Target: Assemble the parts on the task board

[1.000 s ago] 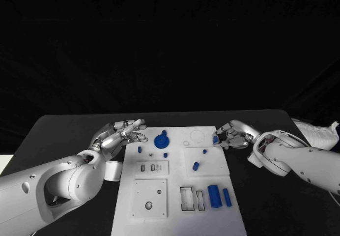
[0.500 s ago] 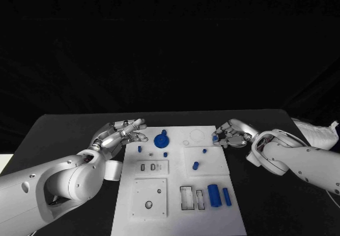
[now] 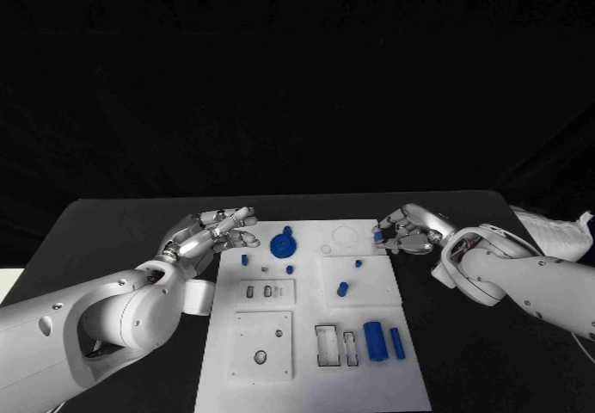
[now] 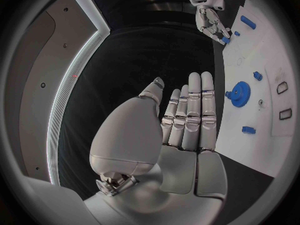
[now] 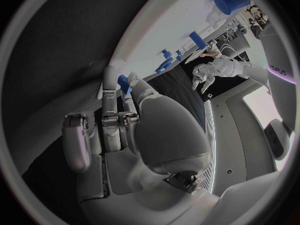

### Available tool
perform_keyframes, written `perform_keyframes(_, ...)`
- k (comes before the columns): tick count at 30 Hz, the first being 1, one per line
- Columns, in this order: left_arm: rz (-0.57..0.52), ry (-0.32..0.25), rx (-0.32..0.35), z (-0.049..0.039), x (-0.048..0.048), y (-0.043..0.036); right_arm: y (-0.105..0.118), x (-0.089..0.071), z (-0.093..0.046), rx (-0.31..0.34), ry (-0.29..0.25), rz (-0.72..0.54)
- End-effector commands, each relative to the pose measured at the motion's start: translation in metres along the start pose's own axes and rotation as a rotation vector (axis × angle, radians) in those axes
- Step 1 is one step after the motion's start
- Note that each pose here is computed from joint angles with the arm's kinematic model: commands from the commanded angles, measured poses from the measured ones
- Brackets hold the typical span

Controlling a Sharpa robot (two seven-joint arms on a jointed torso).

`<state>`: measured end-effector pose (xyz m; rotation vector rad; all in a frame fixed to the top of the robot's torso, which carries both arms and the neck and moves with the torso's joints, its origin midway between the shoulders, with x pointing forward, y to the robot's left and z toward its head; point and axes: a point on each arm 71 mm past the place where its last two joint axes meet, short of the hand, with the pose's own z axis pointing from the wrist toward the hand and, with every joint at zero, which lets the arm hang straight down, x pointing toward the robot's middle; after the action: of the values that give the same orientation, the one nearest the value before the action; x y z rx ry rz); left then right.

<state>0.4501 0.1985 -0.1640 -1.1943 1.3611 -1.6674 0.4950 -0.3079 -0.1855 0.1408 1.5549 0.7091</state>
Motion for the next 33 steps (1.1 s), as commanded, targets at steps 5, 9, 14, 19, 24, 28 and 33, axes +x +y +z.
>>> perform_keyframes(5, -0.006, 0.024, 0.004, 0.0001, 0.0032, -0.0004, 0.011, -0.01, -0.003, -0.011, -0.026, -0.006)
perform_keyframes(9, -0.005, 0.023, 0.003, 0.0007, 0.003, 0.0, 0.024, -0.016, -0.003, -0.019, -0.03, 0.003)
perform_keyframes(14, -0.006, 0.022, 0.001, 0.0022, 0.0029, 0.0009, 0.051, -0.013, -0.003, -0.028, -0.011, 0.025)
perform_keyframes(19, -0.007, 0.019, -0.001, 0.0047, 0.0023, 0.0025, 0.08, 0.001, 0.0, -0.04, 0.036, 0.055)
perform_keyframes(24, -0.009, 0.013, -0.005, 0.0081, 0.0007, 0.0047, 0.11, 0.026, 0.006, -0.07, 0.112, 0.082)
perform_keyframes(28, -0.01, 0.008, -0.008, 0.0112, -0.001, 0.0066, 0.135, 0.05, 0.011, -0.107, 0.176, 0.088)
perform_keyframes(33, -0.01, 0.002, -0.009, 0.014, -0.0027, 0.0081, 0.158, 0.079, 0.018, -0.152, 0.243, 0.082)
